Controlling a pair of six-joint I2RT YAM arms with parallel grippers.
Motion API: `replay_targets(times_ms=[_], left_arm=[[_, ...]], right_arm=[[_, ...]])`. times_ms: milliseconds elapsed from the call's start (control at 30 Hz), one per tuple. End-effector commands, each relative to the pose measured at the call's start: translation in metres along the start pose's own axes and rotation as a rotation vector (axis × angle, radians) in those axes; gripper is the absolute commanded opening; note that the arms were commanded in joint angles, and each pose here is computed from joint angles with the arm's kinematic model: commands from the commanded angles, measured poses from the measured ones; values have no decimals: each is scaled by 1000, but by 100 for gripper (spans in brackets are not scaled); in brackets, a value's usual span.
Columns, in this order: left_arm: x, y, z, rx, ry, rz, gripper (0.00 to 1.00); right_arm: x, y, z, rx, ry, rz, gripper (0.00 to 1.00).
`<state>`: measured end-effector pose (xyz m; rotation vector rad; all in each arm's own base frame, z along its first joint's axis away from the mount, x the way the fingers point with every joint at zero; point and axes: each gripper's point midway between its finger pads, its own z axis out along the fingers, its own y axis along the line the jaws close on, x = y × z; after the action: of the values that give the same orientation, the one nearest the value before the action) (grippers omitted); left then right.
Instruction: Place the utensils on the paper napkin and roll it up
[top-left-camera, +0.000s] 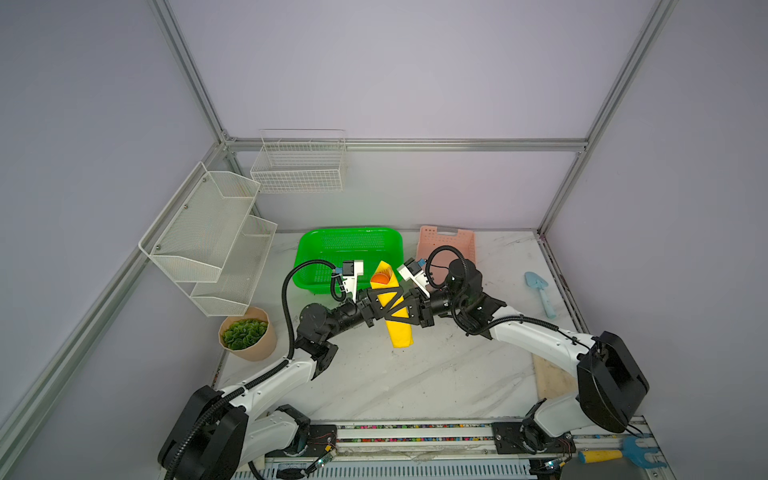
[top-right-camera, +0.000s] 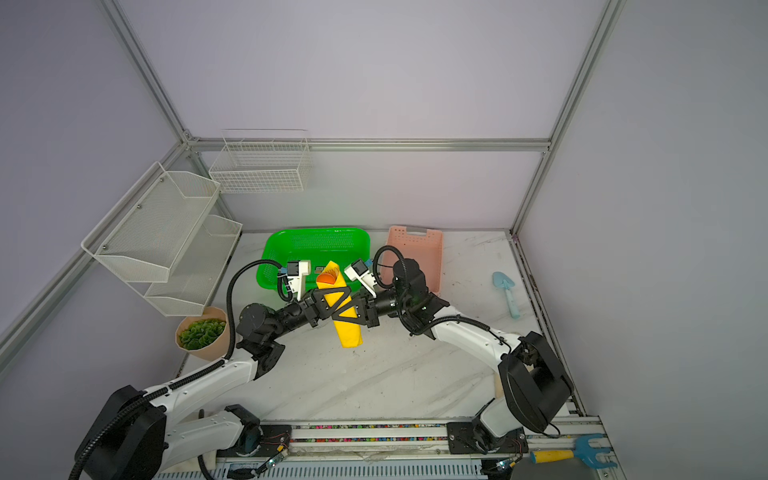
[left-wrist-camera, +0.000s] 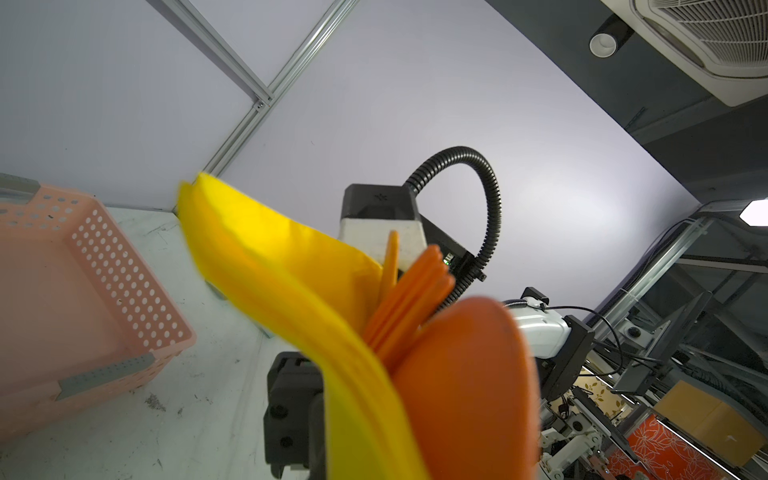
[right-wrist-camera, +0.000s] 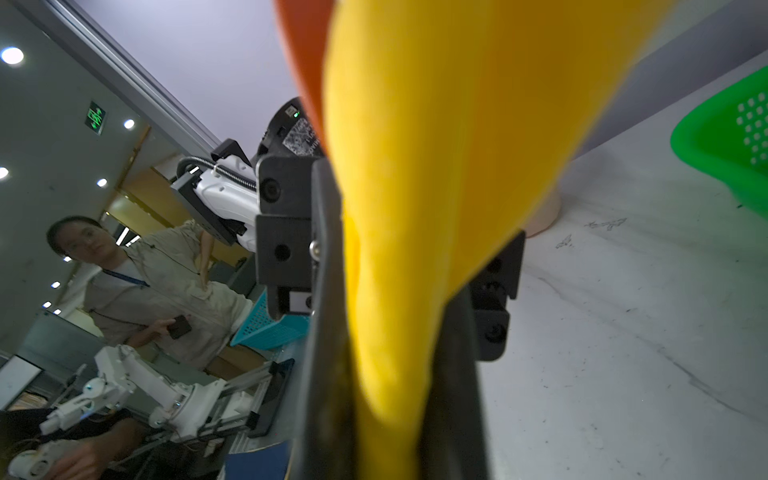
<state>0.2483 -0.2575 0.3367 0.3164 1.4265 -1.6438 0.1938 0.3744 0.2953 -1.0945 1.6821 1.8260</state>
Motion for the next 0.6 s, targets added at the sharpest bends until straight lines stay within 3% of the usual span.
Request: replay_targets(times_ms=[0,33,67,133,167,233,333,467,567], left_arm=[[-19,-39,10,114,-8,101,0],[-18,-39,10,111,-6,101,0],[-17,-38,10,109,-2,103,0],[-16,-37,10,103,4,106,0],[-15,-36,10,99,7,106,0],[-15,-36,10,98,9,105,0],[-14,-36,10,100,13,105,0],[-16,-38,9,100,5,109,0],[-17,-39,9,102,2,112,0]], right_arm=[[-14,8,2,-3,-26,-45,0],[-13,8,1,-4,-24,-44,0],[-13,10,1,-5,-23,-47,8],[-13,11,0,-4,-22,-48,36],[-14,13,0,-4,-23,-53,43],[-18,14,-1,2,-27,-59,44],[-22,14,-2,-1,-24,-61,38],[-18,8,0,5,-1,-55,12],[-14,7,-1,2,0,-42,0]])
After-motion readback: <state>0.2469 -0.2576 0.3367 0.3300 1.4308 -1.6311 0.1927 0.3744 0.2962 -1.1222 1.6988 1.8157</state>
